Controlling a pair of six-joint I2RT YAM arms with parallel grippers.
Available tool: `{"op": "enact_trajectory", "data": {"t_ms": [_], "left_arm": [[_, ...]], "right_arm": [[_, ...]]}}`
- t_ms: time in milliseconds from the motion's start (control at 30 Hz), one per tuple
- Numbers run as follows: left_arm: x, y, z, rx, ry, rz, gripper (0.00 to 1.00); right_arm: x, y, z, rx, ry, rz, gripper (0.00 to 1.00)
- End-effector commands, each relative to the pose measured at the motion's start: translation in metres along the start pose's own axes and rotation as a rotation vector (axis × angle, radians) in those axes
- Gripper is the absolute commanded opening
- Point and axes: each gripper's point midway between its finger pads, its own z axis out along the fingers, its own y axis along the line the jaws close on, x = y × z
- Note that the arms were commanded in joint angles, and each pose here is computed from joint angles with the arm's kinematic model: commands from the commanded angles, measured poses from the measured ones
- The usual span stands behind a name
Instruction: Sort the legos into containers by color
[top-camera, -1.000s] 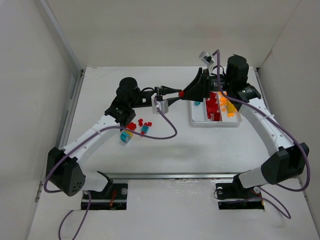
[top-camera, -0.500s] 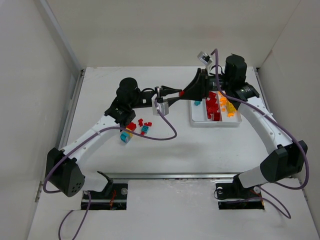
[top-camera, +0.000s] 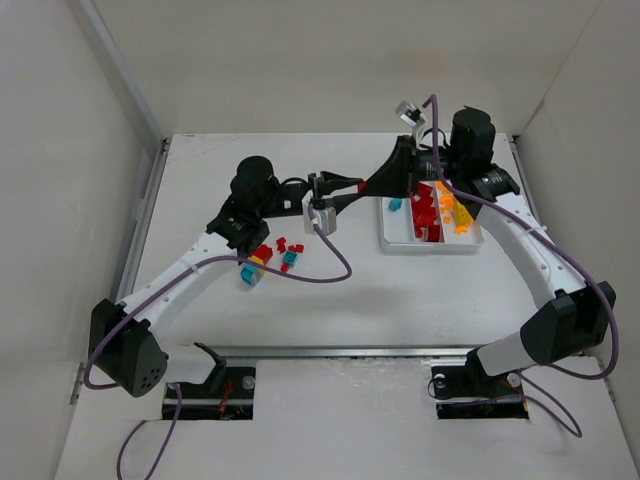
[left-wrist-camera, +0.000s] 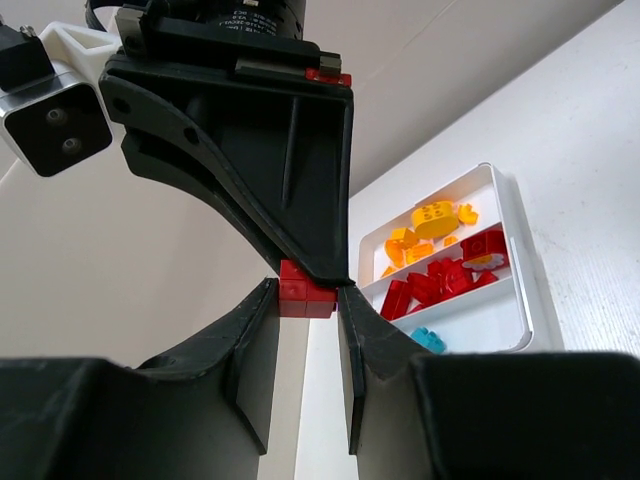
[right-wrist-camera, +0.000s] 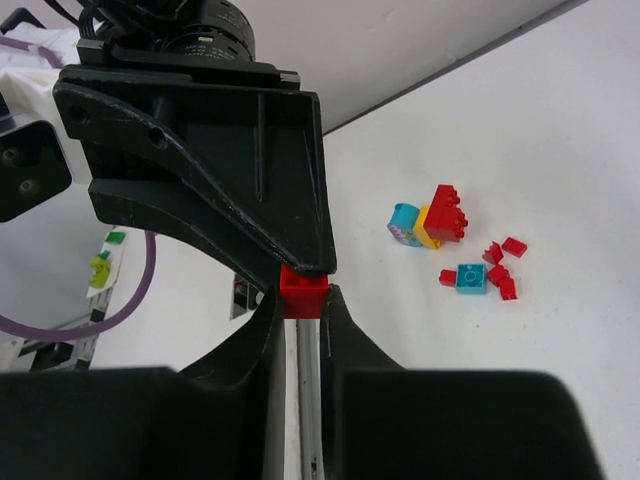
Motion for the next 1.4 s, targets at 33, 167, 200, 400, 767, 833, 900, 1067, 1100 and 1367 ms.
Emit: {"op": "enact_trajectory", "data": {"t_ms": [33,167,200,400,767,833,900,1067,1100,1367], "left_arm": [[-0.010,-0.011,0.000,0.032,-0.028,-0.009,0.00],[-0.005,-0.013,0.001,0.020,-0.006,-0.017,0.62],[-0.003,-0.011,0.001,0.011,0.004,-0.017,0.74],[0.022,-0.005,-0.018,-0.133,0.160,-0.132,1.00],[0.091,-0.037,-0.092,-0.408,0.565,-0.312,1.00],[0.094,-0.042,-0.103,-0.467,0.589,-0.354,1.00],[0.105,-0.043,-0.118,-0.582,0.643,-0.445,1.00],[0.117,-0.050,-0.154,-0.732,0.743,-0.540,1.00],[0.120,-0.050,-0.159,-0.743,0.761,-0.542,1.00],[0.128,-0.070,-0.178,-0.770,0.836,-0.559,1.00]], "right_arm": [[-0.019,0.008,0.003,-0.008,-0.034,-0.102,0.00],[-0.018,-0.001,0.003,0.045,-0.050,-0.082,0.00],[-0.021,-0.007,0.003,0.081,-0.063,-0.081,0.00],[0.002,-0.102,-0.043,0.573,-0.150,0.137,0.00],[0.120,-0.247,-0.182,1.571,0.151,0.359,0.00],[0.122,-0.265,-0.193,1.598,0.143,0.381,0.00],[0.124,-0.277,-0.196,1.607,0.149,0.393,0.00],[0.139,-0.304,-0.199,1.642,0.253,0.402,0.10],[0.142,-0.305,-0.199,1.640,0.277,0.404,0.14],[0.149,-0.302,-0.194,1.599,0.320,0.419,0.67]]}}
